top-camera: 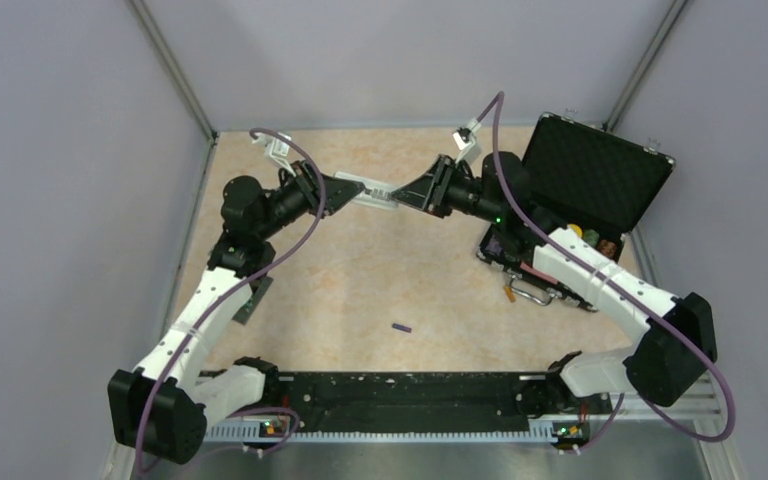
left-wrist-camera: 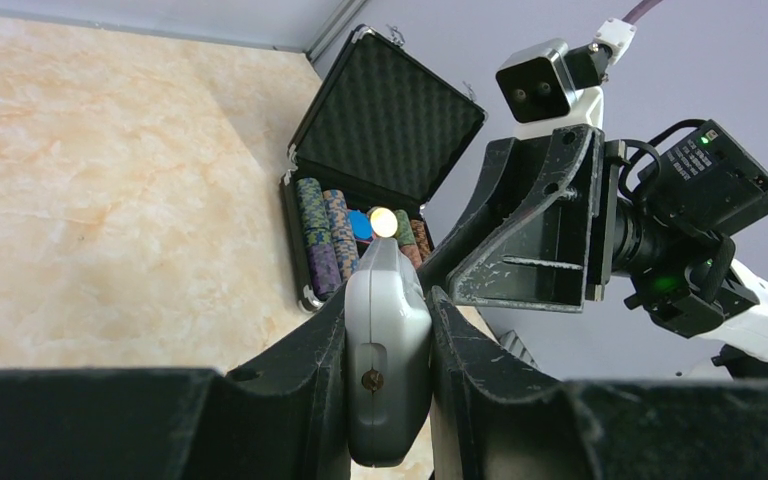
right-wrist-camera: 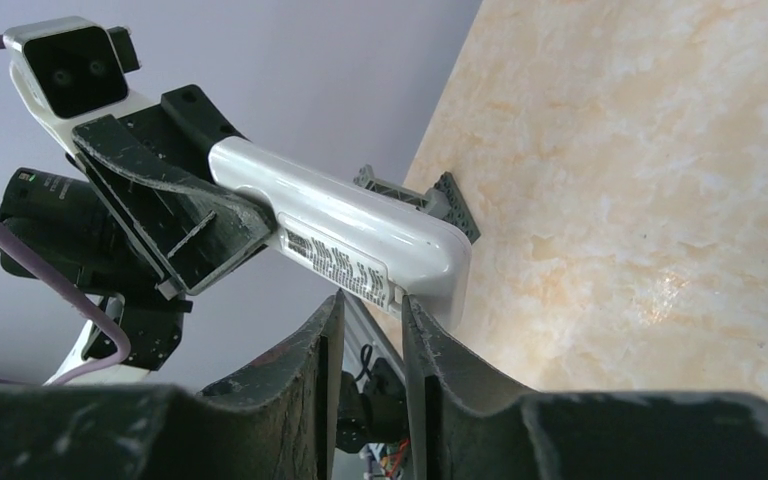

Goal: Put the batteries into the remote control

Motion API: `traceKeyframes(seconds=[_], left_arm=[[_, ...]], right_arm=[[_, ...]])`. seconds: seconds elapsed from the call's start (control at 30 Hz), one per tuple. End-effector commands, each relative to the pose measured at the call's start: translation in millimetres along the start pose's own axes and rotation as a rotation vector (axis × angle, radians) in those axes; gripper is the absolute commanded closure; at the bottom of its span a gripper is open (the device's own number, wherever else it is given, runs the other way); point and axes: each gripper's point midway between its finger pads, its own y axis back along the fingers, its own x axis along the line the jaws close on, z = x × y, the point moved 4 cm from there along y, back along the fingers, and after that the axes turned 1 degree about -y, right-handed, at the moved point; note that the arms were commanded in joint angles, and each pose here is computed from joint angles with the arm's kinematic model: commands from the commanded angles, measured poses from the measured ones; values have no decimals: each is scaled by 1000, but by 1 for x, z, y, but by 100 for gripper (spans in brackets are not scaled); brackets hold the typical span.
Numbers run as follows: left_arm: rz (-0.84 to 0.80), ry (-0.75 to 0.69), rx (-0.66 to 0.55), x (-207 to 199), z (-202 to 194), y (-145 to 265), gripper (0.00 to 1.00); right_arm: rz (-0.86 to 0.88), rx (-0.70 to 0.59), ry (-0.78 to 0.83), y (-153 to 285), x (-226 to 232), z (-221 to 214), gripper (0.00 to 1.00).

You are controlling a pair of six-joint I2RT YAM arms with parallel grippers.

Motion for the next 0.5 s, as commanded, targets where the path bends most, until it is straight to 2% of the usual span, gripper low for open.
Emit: traceKeyframes(seconds=[0.0, 0.17, 0.33, 0.47], left_arm=[[-77, -54, -42, -18, 10, 2, 100], [-76, -52, -45, -18, 11, 2, 100], [-87, -46, -52, -21, 12, 2, 100], [-129, -18, -47, -27, 12, 3, 100]], right_arm=[[65, -22, 17, -5, 19, 12, 76], [58, -13, 5, -7, 16, 10, 82], [40, -21, 1, -8, 13, 11, 75], [46, -21, -5, -10, 11, 10, 73]])
